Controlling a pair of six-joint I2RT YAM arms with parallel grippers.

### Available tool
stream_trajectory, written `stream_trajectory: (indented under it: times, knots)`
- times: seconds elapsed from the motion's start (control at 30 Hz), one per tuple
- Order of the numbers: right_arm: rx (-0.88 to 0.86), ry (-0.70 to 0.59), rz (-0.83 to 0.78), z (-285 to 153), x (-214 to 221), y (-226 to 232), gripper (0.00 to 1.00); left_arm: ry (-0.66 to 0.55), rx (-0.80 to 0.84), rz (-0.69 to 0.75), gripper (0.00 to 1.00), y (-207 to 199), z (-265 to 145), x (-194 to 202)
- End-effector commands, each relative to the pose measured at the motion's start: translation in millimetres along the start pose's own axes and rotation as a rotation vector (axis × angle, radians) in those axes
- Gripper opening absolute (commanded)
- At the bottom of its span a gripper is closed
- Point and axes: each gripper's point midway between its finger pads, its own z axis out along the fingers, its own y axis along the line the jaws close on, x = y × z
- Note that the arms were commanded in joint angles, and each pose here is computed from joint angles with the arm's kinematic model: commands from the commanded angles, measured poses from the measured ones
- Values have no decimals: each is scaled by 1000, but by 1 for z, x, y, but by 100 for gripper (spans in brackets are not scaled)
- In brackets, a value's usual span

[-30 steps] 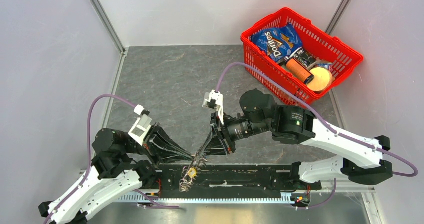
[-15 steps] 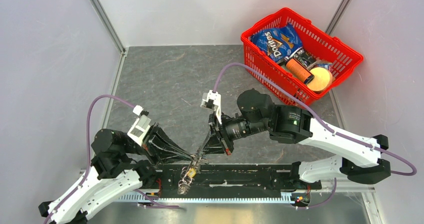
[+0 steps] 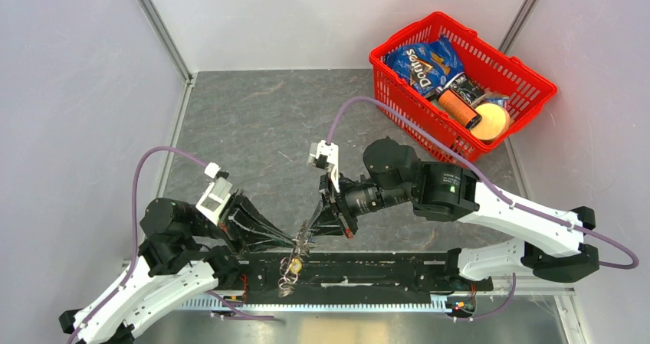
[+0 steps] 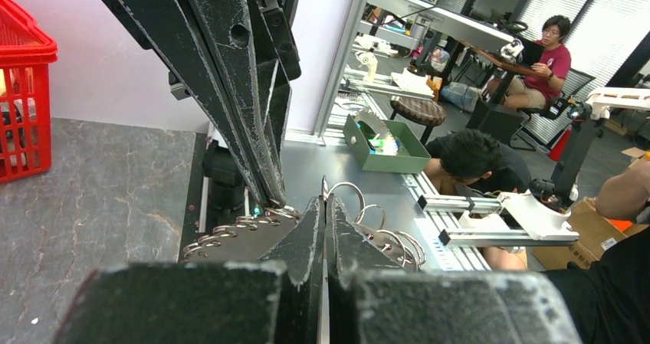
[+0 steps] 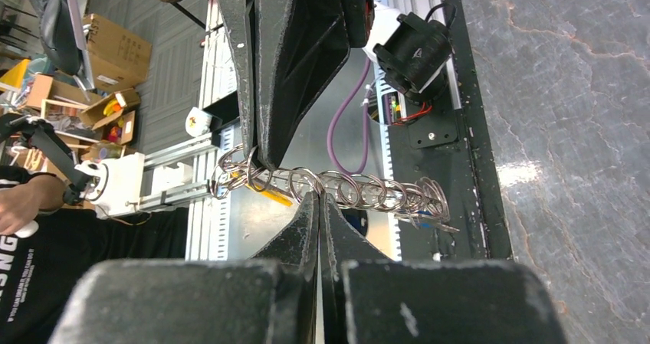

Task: Put the keys on the keyring

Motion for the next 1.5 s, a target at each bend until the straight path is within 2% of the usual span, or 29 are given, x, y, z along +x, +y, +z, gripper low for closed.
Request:
stream_trajectory:
  times: [0.0,0.3,0.63,0.9,1.07,1.3,1.37,1.47]
  knots:
    - [12,-38,-73,-4,-11,3,0,-51,-15,81,2,-4,-1,-18]
    - [74,-47,-131,-9,-14,0,0,-51,-41,79,3,1,-1,-17]
    - [128,-74,-173,-19,-21,-4,0,-53,-79,72,17,9,0,-17]
    - [168,-67,-205,-24,-21,-9,0,-45,-98,64,19,15,0,-15]
    - [227,-52,-199,-27,-13,-22,0,-44,-107,63,20,17,1,-14]
    - [381,-15,-128,-36,25,-60,1,-29,-138,45,20,26,0,-7]
    - [392,-5,-105,-37,38,-65,17,-20,-142,42,20,28,1,-6]
    - [468,17,-48,-38,63,-86,31,-10,-148,37,21,32,3,-4]
